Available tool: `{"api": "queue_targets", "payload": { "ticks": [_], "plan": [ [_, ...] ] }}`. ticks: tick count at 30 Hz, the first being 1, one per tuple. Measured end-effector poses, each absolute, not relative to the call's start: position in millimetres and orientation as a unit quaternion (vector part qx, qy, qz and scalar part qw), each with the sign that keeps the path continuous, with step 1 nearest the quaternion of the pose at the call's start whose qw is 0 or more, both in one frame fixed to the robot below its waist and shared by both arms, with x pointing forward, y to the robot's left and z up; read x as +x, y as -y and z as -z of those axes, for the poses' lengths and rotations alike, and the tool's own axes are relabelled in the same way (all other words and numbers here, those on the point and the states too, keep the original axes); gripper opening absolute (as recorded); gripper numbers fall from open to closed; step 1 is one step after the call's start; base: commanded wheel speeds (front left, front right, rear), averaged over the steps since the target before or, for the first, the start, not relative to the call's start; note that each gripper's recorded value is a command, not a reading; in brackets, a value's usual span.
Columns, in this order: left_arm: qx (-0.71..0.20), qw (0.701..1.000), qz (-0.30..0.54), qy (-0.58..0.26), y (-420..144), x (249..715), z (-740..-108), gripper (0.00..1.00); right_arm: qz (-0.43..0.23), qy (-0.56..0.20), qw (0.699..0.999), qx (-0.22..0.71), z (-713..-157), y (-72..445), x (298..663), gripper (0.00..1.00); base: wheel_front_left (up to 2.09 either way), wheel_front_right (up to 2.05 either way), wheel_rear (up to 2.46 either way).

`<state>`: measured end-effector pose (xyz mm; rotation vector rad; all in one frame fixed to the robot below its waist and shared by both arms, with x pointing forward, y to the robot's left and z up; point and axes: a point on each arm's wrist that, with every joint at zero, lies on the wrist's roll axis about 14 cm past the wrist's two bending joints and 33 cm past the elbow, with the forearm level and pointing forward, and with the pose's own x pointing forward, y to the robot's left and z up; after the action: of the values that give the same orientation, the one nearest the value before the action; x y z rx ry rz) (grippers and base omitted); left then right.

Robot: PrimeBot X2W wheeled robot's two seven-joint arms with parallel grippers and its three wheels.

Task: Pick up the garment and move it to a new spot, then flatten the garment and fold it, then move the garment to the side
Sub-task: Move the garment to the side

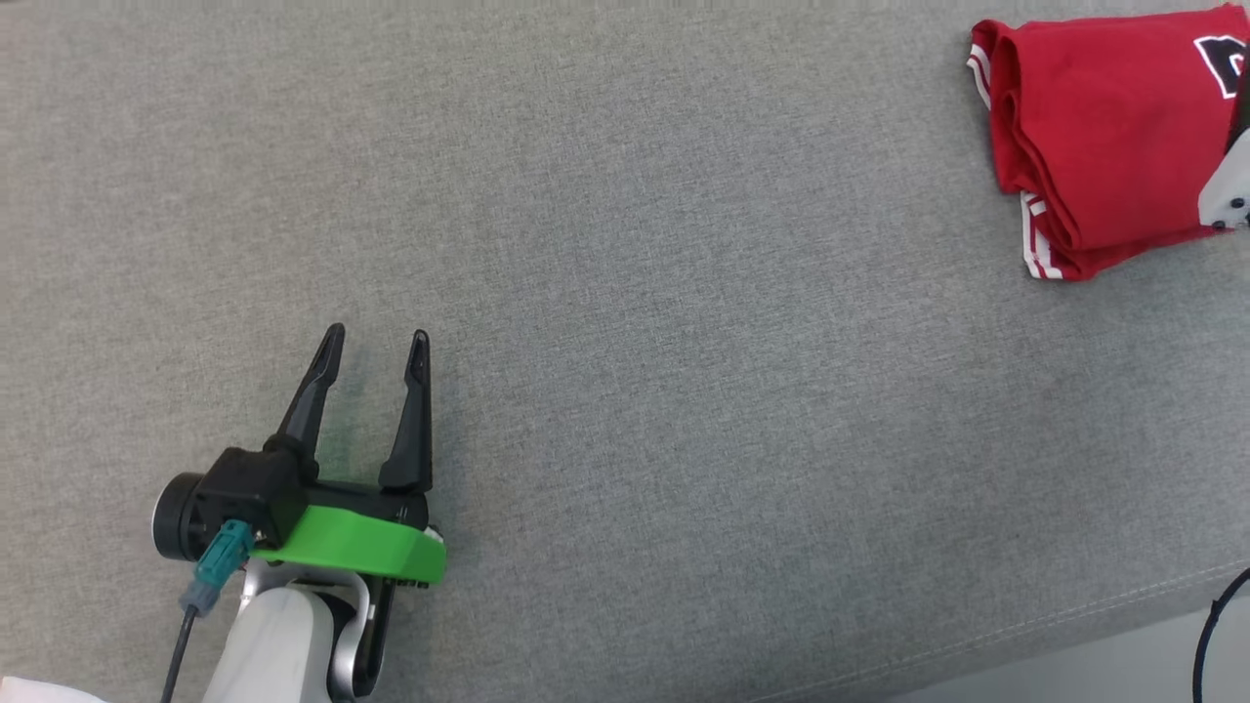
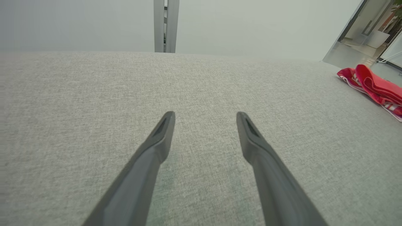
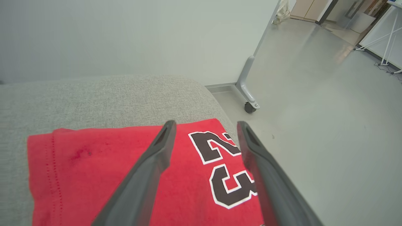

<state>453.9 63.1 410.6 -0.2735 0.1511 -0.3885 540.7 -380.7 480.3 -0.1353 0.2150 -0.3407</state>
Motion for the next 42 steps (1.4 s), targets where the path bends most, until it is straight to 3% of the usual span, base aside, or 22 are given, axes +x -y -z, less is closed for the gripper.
{"api": "queue_targets", "payload": {
  "ticks": [6, 14, 32, 42],
  "plan": [
    [-0.134, 0.974, 0.176, -0.053, -74.7, 449.4, -430.8, 1.0, 0.134, -0.065, 0.985, -0.088, -510.9, 354.2, 543.5, 1.0, 0.0, 0.0, 0.0],
    [-0.132, 0.981, 0.139, -0.021, -98.1, 435.5, -460.5, 1.0, 0.059, -0.005, 0.995, -0.076, -540.6, 277.5, 539.6, 1.0, 0.0, 0.0, 0.0],
    [-0.134, 0.99, 0.042, -0.02, -159.4, 371.2, -466.4, 1.0, -0.046, 0.012, 0.998, 0.033, -504.5, 169.3, 444.3, 1.0, 0.0, 0.0, 0.0],
    [-0.139, 0.99, 0.022, -0.019, -170.0, 352.9, -466.1, 1.0, -0.059, 0.002, 0.996, 0.073, -487.3, 155.8, 404.8, 1.0, 0.0, 0.0, 0.0]
  ]
}}
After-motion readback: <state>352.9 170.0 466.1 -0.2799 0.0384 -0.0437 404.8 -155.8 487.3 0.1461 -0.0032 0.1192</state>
